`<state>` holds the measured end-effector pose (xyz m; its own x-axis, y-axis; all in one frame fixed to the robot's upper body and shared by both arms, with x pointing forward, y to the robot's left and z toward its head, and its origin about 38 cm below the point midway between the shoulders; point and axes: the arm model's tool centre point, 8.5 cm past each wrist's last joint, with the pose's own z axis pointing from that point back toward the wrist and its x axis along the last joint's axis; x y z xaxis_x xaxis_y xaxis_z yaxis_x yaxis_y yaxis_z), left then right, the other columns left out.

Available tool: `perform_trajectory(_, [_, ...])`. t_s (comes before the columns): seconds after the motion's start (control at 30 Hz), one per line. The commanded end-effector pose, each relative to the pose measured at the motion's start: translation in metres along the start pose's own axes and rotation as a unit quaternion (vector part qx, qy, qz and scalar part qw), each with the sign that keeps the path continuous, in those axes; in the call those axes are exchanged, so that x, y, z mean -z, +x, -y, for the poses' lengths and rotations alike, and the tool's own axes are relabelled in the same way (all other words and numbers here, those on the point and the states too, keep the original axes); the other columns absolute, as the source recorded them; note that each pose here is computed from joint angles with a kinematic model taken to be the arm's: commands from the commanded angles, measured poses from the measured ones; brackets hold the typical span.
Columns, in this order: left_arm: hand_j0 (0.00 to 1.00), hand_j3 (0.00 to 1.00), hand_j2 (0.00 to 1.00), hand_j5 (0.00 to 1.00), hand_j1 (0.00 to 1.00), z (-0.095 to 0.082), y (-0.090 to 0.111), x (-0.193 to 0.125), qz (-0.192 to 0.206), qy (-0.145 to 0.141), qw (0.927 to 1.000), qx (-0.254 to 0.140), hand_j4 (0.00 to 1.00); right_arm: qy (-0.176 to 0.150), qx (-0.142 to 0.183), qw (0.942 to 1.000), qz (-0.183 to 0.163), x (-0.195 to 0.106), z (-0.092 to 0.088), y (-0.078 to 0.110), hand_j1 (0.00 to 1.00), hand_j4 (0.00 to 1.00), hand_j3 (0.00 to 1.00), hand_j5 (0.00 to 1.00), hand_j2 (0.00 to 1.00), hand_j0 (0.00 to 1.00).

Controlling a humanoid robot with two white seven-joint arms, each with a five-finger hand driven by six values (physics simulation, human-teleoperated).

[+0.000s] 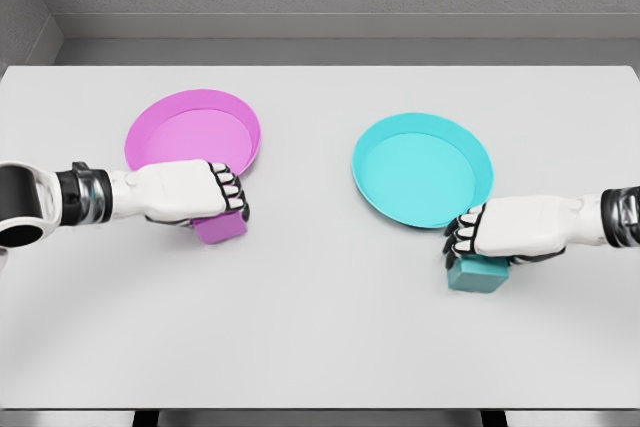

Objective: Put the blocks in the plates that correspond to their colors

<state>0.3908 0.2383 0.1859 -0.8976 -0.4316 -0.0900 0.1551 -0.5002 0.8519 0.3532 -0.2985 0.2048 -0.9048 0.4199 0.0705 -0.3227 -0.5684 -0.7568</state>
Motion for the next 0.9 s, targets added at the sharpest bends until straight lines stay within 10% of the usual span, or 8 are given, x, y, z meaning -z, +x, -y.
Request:
perform_trajectory(0.0, [0.33,0.33,0.33,0.33,0.33,-0.003,0.002,-0.001,0.011,0.014,0.9997,-0.018,0.33,-0.034,0.017,0.9993,-0.006,-0.012,0.014,-0.007,0.68,0.68,0.68,0.68,0.68,0.68])
perform_trajectory(0.2, [0.33,0.33,0.33,0.33,0.33,-0.021,-0.001,-0.009,0.035,0.060,0.9961,-0.055,0.33,-0.083,0.053,0.9951,-0.006,-0.027,0.026,-0.017,0.69,0.69,0.69,0.69,0.69,0.69])
perform_trajectory(0.37, [0.33,0.33,0.33,0.33,0.33,-0.028,-0.022,-0.023,0.006,0.065,0.9963,-0.056,0.33,-0.166,0.099,0.9806,-0.031,-0.035,0.042,-0.052,0.72,0.72,0.72,0.72,0.72,0.72])
perform_trajectory(0.6, [0.33,0.33,0.33,0.33,0.33,-0.028,-0.102,-0.059,-0.098,0.083,0.9857,-0.109,0.33,-0.284,0.163,0.9436,-0.047,-0.010,0.077,-0.108,0.72,0.72,0.72,0.72,0.72,0.72])
perform_trajectory(0.7, [0.34,0.34,0.34,0.34,0.34,-0.020,-0.112,-0.046,-0.102,0.088,0.9812,-0.139,0.34,-0.322,0.163,0.9308,-0.059,-0.023,0.088,-0.116,1.00,1.00,1.00,1.00,1.00,1.00])
perform_trajectory(0.87, [0.41,0.41,0.41,0.41,0.41,-0.008,-0.115,-0.029,-0.098,0.088,0.9770,-0.168,0.41,-0.333,0.208,0.9120,-0.118,-0.061,0.049,-0.141,1.00,1.00,1.00,1.00,1.00,1.00])
